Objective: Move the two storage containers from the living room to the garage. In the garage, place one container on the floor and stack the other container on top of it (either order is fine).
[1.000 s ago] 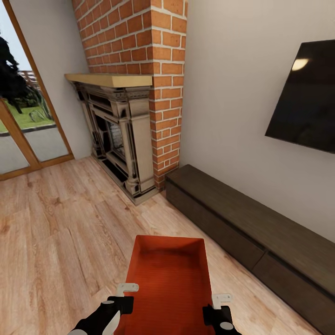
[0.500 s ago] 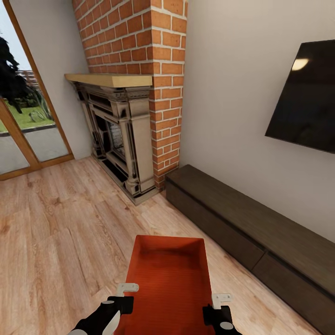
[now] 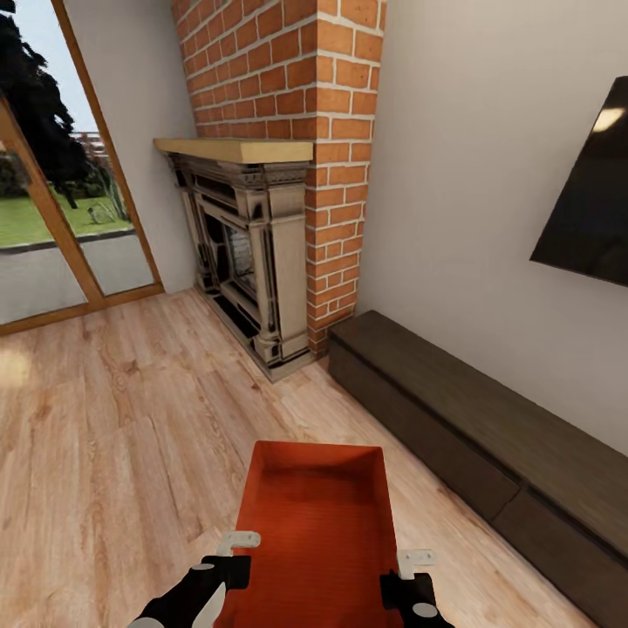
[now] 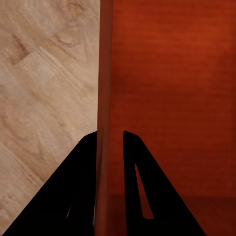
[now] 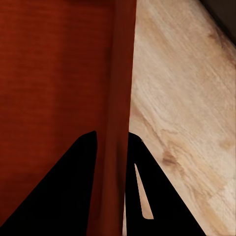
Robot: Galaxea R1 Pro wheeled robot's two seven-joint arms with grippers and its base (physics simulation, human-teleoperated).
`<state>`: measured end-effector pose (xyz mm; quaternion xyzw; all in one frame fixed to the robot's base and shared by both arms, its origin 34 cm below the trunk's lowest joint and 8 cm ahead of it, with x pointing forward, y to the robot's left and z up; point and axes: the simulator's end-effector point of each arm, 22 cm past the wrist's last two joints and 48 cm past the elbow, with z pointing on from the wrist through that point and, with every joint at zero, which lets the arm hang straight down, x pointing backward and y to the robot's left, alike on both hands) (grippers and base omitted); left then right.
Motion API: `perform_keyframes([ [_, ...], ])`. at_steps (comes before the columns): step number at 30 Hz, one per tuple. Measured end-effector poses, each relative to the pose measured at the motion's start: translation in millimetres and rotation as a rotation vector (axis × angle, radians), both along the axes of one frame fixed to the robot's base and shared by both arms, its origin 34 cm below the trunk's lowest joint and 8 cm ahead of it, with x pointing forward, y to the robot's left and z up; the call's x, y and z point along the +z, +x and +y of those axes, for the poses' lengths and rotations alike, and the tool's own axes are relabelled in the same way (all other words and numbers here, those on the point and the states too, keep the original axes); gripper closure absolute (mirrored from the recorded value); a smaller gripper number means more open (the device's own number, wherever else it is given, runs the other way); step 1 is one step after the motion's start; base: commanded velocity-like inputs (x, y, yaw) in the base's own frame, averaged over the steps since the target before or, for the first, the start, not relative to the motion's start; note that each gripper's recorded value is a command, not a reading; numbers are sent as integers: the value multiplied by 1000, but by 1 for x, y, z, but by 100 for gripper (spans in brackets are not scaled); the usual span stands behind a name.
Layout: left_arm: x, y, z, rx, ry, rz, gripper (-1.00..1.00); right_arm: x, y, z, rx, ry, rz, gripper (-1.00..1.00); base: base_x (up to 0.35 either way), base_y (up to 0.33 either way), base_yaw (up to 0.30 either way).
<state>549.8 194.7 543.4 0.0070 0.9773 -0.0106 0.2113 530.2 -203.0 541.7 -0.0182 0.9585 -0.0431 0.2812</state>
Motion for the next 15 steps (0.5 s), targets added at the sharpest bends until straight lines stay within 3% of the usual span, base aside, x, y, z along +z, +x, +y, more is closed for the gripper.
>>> perform_keyframes([
  [15,0,0,0,0,0,-2,100,0,0,0,-1,0,-2,100,0,0,300],
])
